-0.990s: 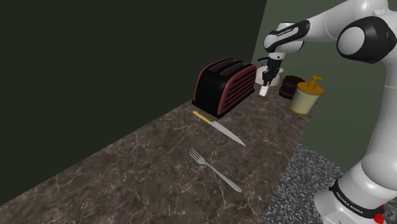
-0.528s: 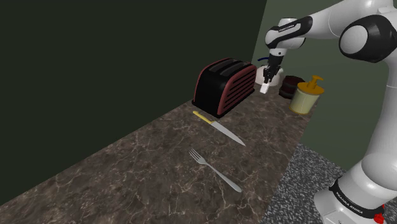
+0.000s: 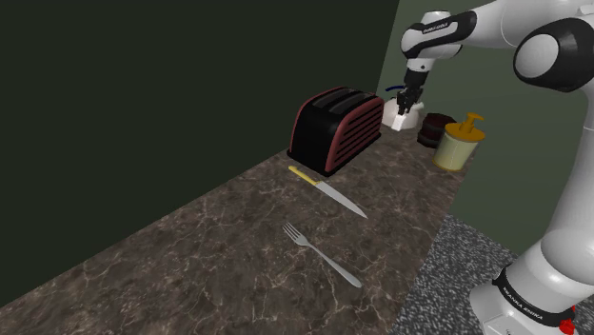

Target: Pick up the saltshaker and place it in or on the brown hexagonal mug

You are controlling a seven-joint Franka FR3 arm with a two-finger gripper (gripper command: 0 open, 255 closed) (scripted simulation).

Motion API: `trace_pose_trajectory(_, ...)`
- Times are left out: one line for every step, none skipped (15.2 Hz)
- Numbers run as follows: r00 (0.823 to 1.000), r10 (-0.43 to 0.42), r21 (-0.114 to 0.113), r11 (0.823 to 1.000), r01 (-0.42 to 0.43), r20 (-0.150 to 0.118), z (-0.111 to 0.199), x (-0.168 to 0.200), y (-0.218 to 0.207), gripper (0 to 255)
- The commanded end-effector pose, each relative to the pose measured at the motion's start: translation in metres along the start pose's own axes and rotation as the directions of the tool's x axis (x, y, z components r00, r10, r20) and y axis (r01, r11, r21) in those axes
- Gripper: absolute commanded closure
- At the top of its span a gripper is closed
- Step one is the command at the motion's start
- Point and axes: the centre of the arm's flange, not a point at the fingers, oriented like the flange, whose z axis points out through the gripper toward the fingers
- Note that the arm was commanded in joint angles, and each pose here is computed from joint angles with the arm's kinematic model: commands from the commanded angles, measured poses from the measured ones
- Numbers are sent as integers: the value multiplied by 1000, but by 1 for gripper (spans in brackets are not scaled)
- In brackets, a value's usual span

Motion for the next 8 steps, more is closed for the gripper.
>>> trace_pose_trajectory(1000, 0, 0, 1000, 0, 0, -10, -1, 1, 255)
trace_pose_trajectory(1000, 0, 0, 1000, 0, 0, -15, -1, 1, 255)
trace_pose_trajectory(1000, 0, 0, 1000, 0, 0, -20, -1, 1, 255)
trace_pose_trajectory(1000, 0, 0, 1000, 0, 0, -25, -1, 1, 255)
trace_pose_trajectory(1000, 0, 0, 1000, 0, 0, -31, -1, 1, 255)
trace_pose_trajectory(1000, 0, 0, 1000, 0, 0, -36, -1, 0, 255)
trace_pose_trajectory(1000, 0, 0, 1000, 0, 0, -41, -2, 0, 255)
trace_pose_trajectory(1000, 0, 0, 1000, 0, 0, -47, -2, 0, 255)
